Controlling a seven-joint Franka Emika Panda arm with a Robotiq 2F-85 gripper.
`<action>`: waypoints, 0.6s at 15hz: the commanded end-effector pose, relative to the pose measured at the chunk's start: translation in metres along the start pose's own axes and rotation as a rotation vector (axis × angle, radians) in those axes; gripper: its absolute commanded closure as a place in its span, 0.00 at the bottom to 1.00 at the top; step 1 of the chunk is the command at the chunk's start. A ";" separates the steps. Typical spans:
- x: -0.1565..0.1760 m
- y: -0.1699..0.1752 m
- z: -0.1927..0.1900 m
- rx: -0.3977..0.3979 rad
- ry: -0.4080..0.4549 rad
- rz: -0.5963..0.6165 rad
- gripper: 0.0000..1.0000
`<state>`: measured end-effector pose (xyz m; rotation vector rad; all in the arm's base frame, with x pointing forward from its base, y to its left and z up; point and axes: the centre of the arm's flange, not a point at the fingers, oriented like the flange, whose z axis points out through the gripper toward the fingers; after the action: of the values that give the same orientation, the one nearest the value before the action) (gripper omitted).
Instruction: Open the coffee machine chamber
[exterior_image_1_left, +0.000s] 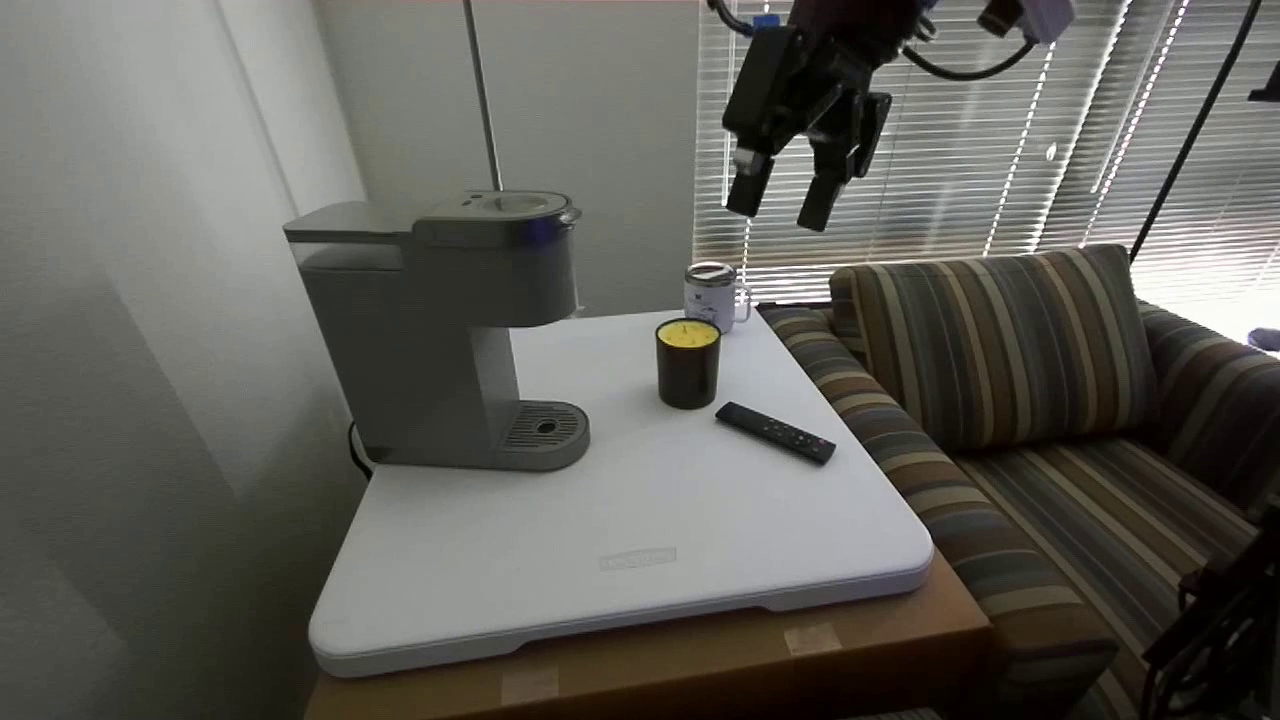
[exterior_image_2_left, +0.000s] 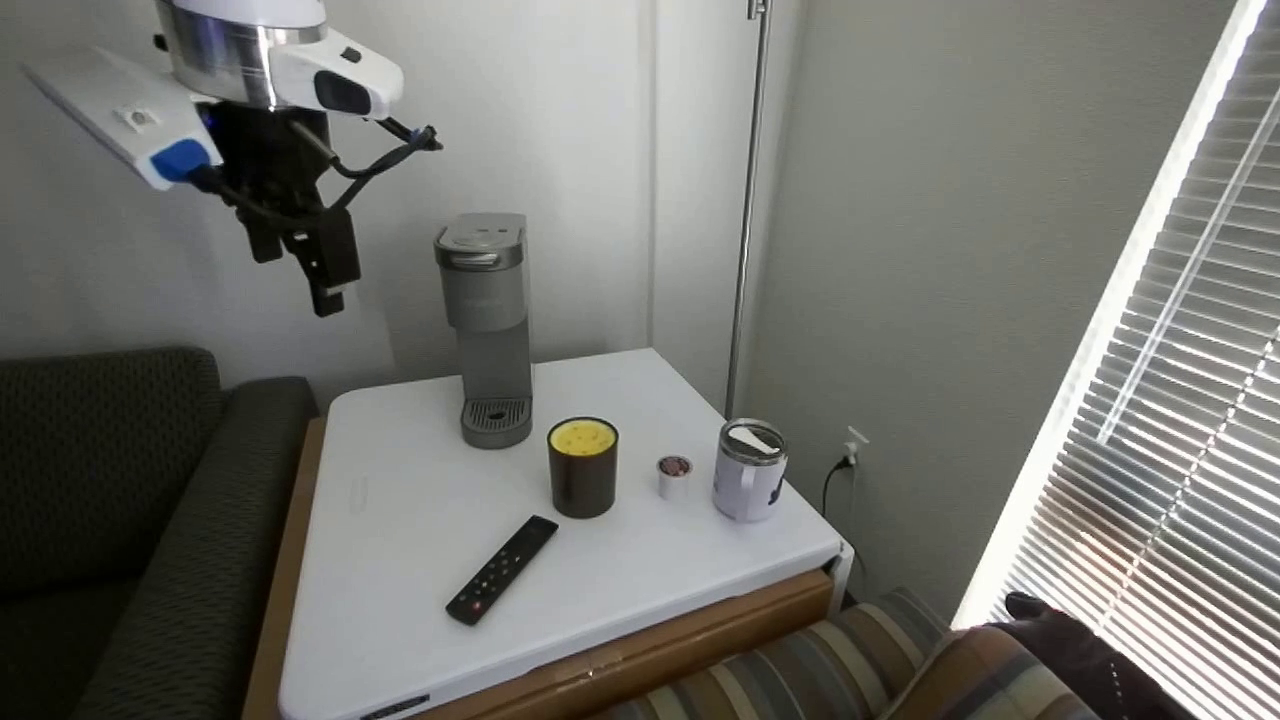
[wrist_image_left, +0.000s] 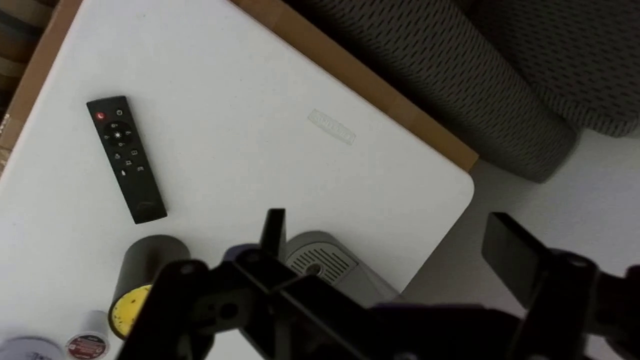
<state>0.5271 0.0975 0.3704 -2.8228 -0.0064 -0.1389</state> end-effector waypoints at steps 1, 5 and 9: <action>0.016 0.019 0.038 0.038 0.053 0.185 0.00; 0.026 0.053 0.059 0.103 0.087 0.404 0.00; 0.047 0.071 0.060 0.166 0.212 0.548 0.00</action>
<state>0.5590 0.0542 0.2996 -2.6097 0.6450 -0.1935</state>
